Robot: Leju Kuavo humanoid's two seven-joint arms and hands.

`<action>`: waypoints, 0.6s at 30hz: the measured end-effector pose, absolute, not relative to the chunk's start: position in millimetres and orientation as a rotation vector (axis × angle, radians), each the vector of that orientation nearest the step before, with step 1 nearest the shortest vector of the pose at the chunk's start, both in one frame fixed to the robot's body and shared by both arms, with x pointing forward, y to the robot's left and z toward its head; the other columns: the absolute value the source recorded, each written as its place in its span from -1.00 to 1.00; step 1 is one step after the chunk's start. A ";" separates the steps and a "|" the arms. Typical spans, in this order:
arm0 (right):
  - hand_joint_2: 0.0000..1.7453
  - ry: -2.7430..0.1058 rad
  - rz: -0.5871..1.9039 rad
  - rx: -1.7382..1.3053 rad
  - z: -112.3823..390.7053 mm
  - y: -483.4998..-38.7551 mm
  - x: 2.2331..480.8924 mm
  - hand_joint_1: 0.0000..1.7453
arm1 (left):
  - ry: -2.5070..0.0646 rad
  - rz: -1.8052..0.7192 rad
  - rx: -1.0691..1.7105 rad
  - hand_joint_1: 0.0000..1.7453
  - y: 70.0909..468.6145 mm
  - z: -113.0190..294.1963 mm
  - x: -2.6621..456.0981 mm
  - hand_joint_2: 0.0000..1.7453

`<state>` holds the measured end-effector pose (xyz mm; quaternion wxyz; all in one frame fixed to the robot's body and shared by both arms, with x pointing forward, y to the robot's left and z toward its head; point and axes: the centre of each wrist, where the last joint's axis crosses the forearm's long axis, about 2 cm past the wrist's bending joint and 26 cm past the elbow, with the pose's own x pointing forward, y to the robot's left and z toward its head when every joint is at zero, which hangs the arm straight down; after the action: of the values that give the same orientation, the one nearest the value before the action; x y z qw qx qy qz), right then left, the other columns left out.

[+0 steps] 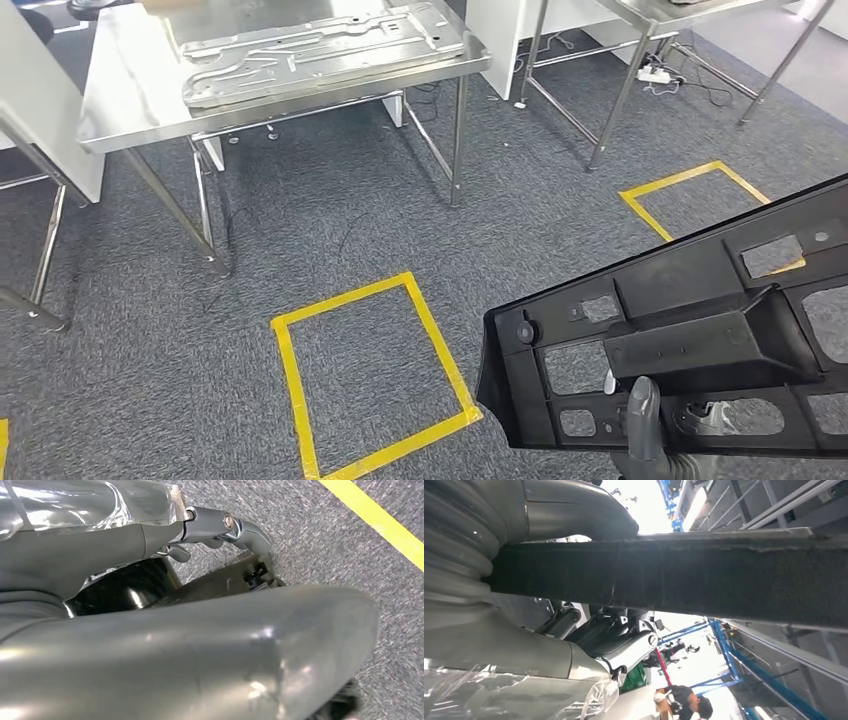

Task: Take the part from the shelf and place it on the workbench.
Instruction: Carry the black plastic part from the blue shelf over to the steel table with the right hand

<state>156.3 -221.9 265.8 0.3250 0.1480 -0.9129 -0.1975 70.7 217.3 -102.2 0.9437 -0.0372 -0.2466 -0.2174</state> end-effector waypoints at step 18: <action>1.00 -2.402 -0.519 0.392 267.0 -222.5 155.9 1.00 | -0.500 -0.442 -0.073 -1.00 218.7 -102.1 72.5 -1.00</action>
<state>155.9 -222.5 267.0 0.3206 0.1490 -0.9144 -0.1973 72.5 218.7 -102.1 0.9442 -0.0356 -0.2456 -0.2167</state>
